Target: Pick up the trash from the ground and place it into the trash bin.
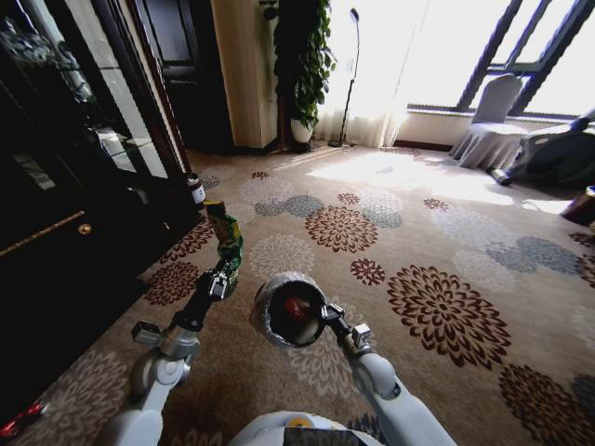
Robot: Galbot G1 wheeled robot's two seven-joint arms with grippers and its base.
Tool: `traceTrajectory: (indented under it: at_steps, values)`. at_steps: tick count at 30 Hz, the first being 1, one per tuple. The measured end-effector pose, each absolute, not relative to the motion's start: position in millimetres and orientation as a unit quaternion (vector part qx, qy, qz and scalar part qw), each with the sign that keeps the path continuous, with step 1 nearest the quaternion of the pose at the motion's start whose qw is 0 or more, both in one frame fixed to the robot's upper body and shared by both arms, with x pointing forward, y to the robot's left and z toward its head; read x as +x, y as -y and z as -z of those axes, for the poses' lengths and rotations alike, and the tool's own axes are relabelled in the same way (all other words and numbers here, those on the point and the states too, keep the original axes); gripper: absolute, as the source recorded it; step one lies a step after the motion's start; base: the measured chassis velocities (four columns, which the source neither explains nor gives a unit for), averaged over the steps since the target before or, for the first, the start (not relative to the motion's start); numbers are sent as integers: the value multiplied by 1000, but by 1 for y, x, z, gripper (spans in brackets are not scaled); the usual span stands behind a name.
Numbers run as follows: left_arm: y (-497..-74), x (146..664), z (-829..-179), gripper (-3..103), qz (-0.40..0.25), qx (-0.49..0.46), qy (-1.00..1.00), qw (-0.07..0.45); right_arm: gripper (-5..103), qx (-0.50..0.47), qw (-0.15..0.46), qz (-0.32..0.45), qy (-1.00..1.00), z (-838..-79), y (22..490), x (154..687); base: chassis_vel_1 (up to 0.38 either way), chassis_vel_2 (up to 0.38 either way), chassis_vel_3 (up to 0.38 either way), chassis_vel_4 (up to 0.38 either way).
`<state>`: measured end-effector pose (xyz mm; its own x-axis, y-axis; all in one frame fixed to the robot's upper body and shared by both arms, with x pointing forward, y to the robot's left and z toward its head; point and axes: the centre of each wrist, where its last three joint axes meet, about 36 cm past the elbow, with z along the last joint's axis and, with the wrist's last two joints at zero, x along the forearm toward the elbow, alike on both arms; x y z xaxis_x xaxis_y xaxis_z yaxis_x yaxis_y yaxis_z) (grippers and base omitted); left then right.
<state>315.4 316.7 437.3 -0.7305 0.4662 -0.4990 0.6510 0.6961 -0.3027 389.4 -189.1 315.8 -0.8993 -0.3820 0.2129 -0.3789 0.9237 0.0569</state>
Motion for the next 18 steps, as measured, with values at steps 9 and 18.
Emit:
traceTrajectory:
  at_steps: [9,18]
  values:
    - [-294,321,-464,0,245,378,-869,206,0,173,119,-38,977,-319,209,441,0,0,0,0]
    - [-265,350,-415,0,286,402,-855,158,0,202,115,-45,972,-356,202,486,0,0,0,0]
